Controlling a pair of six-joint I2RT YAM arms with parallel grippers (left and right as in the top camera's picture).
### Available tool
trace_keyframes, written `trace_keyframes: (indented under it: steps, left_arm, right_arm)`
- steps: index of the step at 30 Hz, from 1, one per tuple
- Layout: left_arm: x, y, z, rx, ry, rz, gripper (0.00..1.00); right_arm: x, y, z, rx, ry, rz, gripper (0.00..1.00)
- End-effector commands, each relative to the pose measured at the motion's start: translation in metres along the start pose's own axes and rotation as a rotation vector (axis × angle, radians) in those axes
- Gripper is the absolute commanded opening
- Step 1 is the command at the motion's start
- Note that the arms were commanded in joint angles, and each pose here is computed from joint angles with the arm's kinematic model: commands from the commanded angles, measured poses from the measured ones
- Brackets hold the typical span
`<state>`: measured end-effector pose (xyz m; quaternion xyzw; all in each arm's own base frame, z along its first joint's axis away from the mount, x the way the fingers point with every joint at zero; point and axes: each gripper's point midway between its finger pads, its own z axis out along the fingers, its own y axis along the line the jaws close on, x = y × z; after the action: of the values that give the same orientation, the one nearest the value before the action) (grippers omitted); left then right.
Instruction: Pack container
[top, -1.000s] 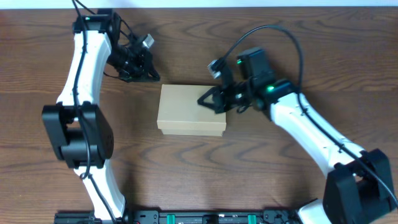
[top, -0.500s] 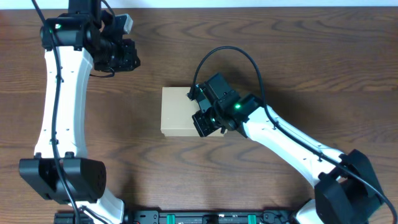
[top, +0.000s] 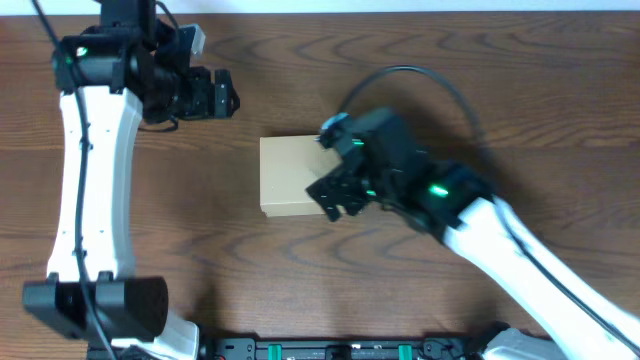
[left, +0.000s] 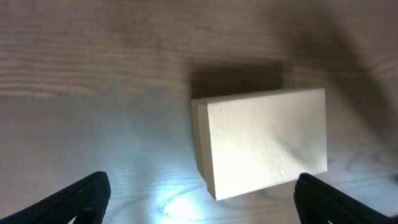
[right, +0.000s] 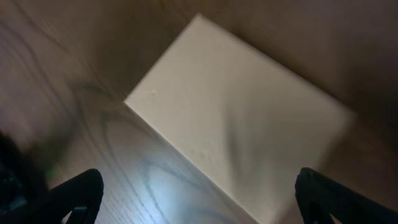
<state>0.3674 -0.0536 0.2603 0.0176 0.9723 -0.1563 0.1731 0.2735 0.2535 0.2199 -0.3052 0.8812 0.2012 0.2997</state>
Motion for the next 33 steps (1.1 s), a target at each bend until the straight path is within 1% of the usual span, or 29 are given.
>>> trace_keyframes:
  steps: [1,4,7,9,10,14,17,21,24,25,27,31,33]
  left_arm:
    - [0.012,-0.006,-0.025,-0.008,-0.020,0.007,0.96]
    - [0.027,-0.010,-0.041,-0.008,-0.041,0.021,0.96]
    - [0.064,-0.014,-0.057,-0.011,-0.123,0.036,0.96]
    - [0.083,-0.013,-0.056,-0.012,-0.152,0.028,0.96]
    - [0.098,-0.012,-0.054,-0.010,-0.169,0.023,0.96]
    - [0.150,-0.008,-0.043,-0.002,-0.218,-0.016,0.95]
    - [0.173,-0.007,-0.046,0.005,-0.318,-0.041,0.95]
    - [0.188,0.008,-0.048,-0.052,-0.390,-0.151,0.95]
    - [0.186,0.007,-0.042,-0.028,-0.424,-0.157,0.95]
    - [0.181,0.002,-0.041,0.007,-0.447,-0.147,0.95]
    - [0.173,-0.002,-0.039,0.053,-0.480,-0.177,0.95]
    - [0.175,0.004,-0.038,0.017,-0.472,-0.176,0.95]
    - [0.180,0.012,-0.036,-0.034,-0.458,-0.165,0.95]
  right_arm:
    - [-0.005,-0.013,-0.044,0.051,-0.068,-0.050,0.99]
    - [0.013,-0.031,-0.088,0.129,-0.094,-0.011,0.99]
    - [0.052,-0.047,-0.145,0.226,-0.205,0.040,0.99]
    - [0.068,-0.049,-0.158,0.254,-0.254,0.053,0.99]
    - [0.080,-0.049,-0.165,0.273,-0.287,0.060,0.99]
    - [0.113,-0.061,-0.183,0.381,-0.386,0.165,0.99]
    - [0.119,-0.061,-0.188,0.402,-0.416,0.163,0.99]
    - [0.120,-0.061,-0.187,0.401,-0.413,0.163,0.99]
    - [0.120,-0.061,-0.187,0.401,-0.413,0.163,0.99]
    - [0.120,-0.061,-0.187,0.401,-0.413,0.163,0.99]
    - [0.120,-0.061,-0.187,0.401,-0.413,0.163,0.99]
    - [0.120,-0.061,-0.187,0.401,-0.413,0.163,0.99]
    - [0.120,-0.061,-0.187,0.401,-0.413,0.163,0.99]
